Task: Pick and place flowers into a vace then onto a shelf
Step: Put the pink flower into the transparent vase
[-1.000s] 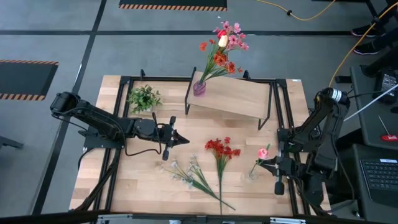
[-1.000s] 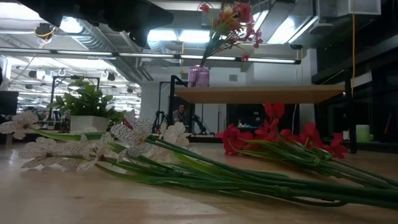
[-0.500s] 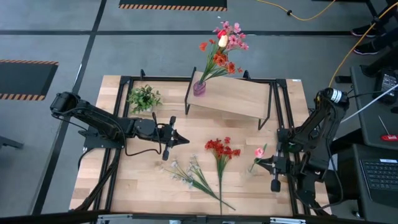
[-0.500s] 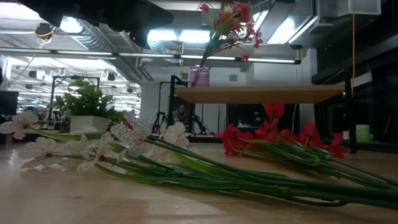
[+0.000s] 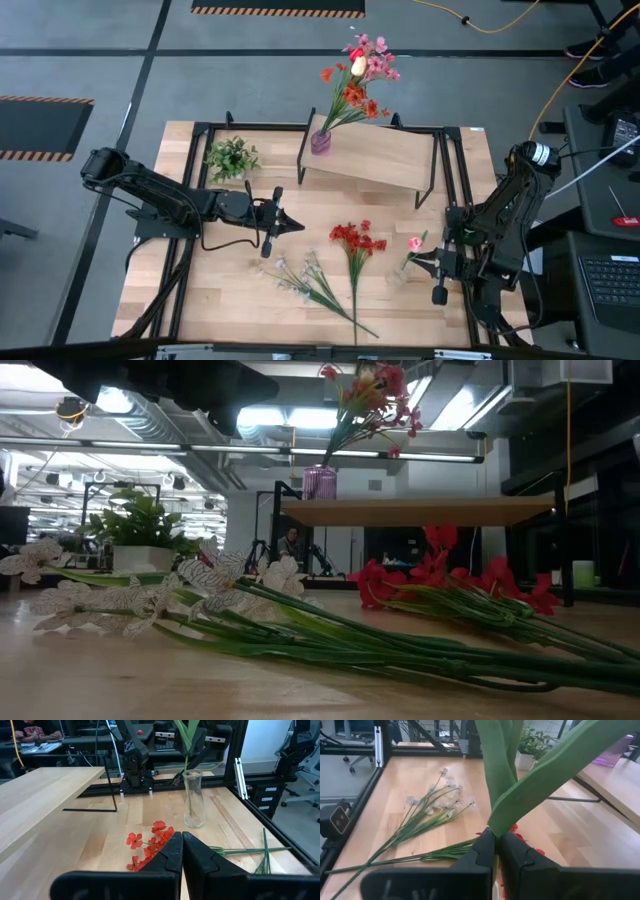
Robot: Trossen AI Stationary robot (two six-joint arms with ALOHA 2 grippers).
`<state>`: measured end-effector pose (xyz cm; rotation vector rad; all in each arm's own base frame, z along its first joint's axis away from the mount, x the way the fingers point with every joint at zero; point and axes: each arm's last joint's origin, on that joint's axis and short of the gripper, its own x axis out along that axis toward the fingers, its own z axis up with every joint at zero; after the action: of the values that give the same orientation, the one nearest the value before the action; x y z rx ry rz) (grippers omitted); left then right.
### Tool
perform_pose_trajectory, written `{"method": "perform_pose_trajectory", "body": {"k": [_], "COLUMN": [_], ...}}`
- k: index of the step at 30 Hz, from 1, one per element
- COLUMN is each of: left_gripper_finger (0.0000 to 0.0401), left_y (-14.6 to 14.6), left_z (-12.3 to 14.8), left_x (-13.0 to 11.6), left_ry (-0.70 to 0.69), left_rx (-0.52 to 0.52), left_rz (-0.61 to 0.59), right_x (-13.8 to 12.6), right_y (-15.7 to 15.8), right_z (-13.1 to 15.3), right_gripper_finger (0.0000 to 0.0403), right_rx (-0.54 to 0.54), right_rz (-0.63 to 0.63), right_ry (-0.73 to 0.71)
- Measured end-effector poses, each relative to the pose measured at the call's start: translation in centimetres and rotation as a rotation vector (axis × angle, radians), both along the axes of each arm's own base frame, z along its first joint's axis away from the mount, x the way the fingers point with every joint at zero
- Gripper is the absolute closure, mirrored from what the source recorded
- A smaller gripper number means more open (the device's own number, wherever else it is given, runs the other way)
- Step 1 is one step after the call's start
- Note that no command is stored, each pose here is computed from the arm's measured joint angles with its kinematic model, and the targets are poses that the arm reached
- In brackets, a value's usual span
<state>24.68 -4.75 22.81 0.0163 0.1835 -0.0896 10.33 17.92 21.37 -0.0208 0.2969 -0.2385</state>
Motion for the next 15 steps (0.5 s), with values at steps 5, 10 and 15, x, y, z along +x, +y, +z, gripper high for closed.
{"method": "perform_pose_trajectory", "body": {"k": [5,10,15], "left_gripper_finger": [0.0395,0.0395,0.0399], "left_y": [0.00,0.00,0.00], "left_z": [0.01,0.01,0.00], "left_x": [0.00,0.01,0.01], "left_ry": [0.000,0.000,0.000], "left_rx": [0.000,0.000,0.000], "left_rz": [0.000,0.000,0.000], "right_x": [0.08,0.17,0.24], "right_y": [0.22,0.46,0.70], "right_z": [0.10,0.19,0.25], "right_gripper_finger": [0.0385,0.0372,0.0357], "right_rx": [0.032,0.069,0.107], "right_rz": [0.002,0.008,0.021], "right_ry": [-0.008,-0.010,-0.001]}}
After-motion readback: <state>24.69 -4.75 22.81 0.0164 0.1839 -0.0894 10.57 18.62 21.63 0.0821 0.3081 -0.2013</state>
